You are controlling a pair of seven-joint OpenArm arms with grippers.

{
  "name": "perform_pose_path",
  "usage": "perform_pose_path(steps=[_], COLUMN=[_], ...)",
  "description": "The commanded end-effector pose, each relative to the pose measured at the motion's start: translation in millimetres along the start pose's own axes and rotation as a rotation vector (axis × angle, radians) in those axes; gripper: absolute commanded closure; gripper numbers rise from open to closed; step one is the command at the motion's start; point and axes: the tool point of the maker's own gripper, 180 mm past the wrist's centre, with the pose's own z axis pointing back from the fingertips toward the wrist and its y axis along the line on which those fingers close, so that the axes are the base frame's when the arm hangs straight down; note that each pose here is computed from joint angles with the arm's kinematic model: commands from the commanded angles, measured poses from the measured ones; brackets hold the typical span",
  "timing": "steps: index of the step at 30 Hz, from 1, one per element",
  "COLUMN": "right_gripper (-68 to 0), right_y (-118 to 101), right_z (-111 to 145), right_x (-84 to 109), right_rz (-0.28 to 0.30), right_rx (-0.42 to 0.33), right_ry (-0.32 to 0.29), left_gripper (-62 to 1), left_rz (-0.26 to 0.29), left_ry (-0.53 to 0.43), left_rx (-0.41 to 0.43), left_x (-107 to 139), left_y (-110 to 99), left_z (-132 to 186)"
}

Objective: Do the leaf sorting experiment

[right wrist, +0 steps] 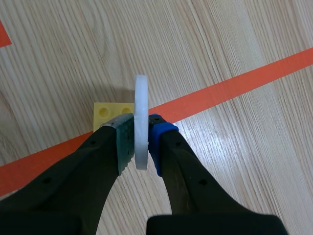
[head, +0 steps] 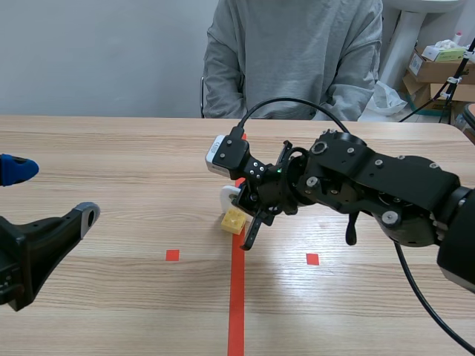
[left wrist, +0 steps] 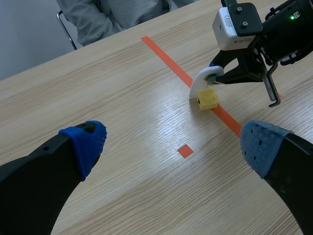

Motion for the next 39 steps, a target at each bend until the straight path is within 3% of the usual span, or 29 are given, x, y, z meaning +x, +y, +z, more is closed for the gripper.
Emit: perform_pose_path(steps=[1, 4, 7, 14, 17, 24, 28, 33, 39], right_gripper=[-1.6, -1.5, -1.5, -1.5, -1.5, -1.5, -1.5, -1.5, -1.5], right_y=[-13.4, -15.1, -31.9, -97.0, -124.3, -189.9, -225.4, -243.6, -236.0], right_z=[3.1, 3.6, 7.2, 33.4, 50.5, 89.8, 114.3, 132.7, 139.5], right_x=[8.3, 0.0, -8.5, -24.3, -35.0, -96.1, -113.7, -138.0, -168.3], right_rz=[0.012, 0.008, -0.055, -0.237, -0.287, -0.407, -0.502, -0.638, -0.789], right_rx=[-0.029, -0.035, -0.105, -0.315, -0.387, -0.594, -0.715, -0.824, -0.859], right_ry=[-0.007, 0.038, 0.08, 0.109, 0.105, 0.086, 0.06, 0.077, 0.099], left_gripper=[-58.5, -58.5, -58.5, -58.5, -58.5, -58.5, -58.5, -58.5, -58.5], left_rz=[-0.001, 0.001, 0.002, 0.002, 0.002, 0.006, 0.006, 0.006, 0.006], left_ry=[-0.031, -0.032, -0.032, -0.032, -0.032, -0.037, -0.037, -0.037, -0.037], left_rx=[-0.007, -0.007, -0.007, -0.007, -0.011, -0.016, -0.016, -0.016, -0.016], left_x=[9.2, 9.4, 9.4, 9.4, 9.5, 10.5, 10.5, 10.4, 10.6], left_y=[-1.5, -1.5, -1.5, -1.6, -2.3, -2.8, -2.8, -2.8, -2.8], left_z=[-0.7, -0.7, -0.7, -0.7, -0.7, -0.8, -0.8, -0.8, -0.8])
